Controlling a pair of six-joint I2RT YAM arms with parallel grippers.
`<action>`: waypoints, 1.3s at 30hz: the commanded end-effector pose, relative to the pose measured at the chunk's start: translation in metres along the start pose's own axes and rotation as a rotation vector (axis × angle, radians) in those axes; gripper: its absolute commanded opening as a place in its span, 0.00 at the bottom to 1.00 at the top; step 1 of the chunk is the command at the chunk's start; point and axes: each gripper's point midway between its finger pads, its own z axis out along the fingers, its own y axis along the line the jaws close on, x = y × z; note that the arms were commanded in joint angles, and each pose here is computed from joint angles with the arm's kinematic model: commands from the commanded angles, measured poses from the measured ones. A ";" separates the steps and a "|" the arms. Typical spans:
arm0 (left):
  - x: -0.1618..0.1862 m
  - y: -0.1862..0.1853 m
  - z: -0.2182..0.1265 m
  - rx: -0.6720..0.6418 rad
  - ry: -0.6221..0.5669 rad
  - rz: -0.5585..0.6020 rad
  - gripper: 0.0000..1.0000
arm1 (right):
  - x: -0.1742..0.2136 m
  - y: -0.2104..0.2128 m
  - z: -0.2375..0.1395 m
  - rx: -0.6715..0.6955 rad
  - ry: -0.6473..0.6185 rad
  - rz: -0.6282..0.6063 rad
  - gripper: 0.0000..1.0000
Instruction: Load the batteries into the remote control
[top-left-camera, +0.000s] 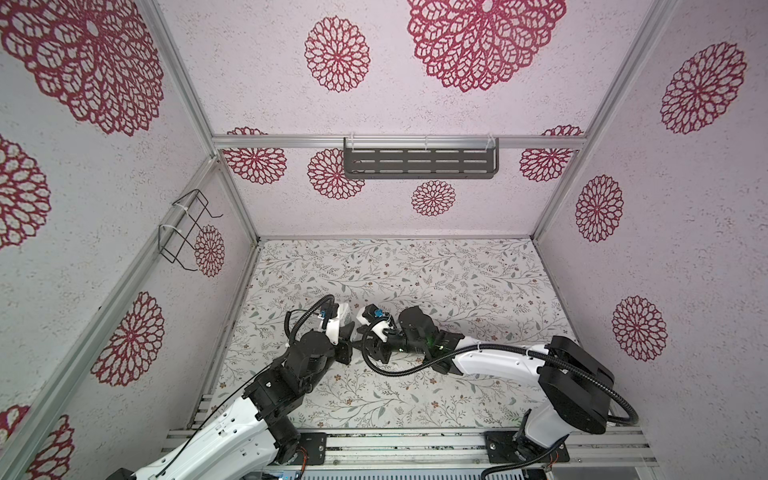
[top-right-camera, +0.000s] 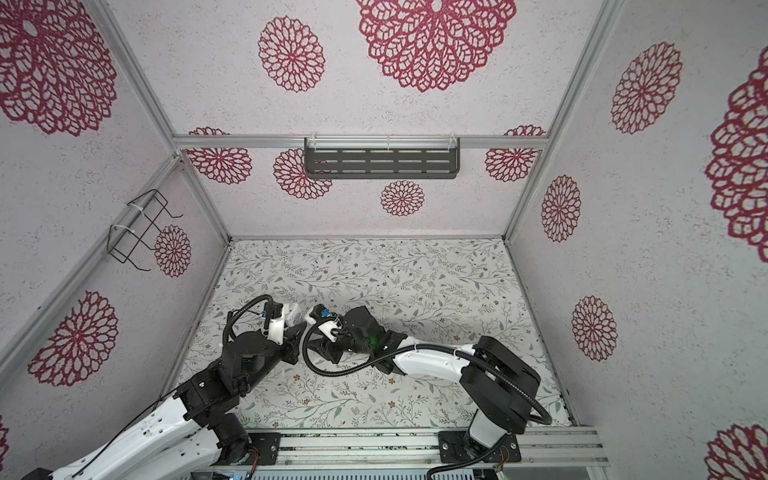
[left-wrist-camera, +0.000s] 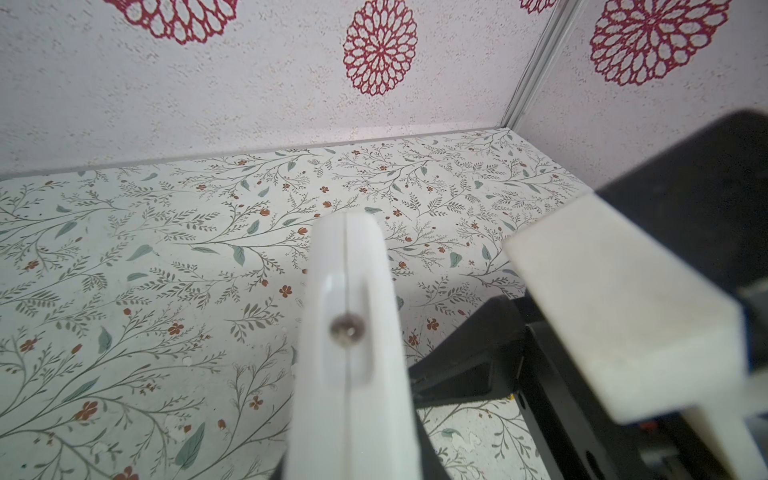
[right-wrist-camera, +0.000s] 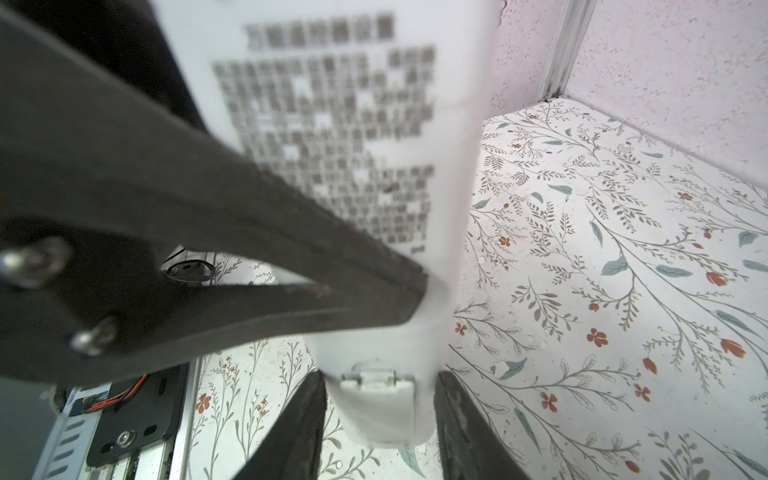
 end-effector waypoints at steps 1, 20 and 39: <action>-0.017 -0.010 -0.004 0.038 -0.043 0.001 0.00 | -0.032 0.002 -0.003 0.011 -0.085 -0.041 0.44; -0.016 -0.006 -0.004 0.011 -0.044 0.004 0.00 | -0.034 0.005 -0.010 0.006 -0.096 -0.047 0.35; -0.017 0.001 -0.002 -0.032 -0.042 0.015 0.00 | -0.028 0.004 -0.022 0.035 -0.098 -0.039 0.33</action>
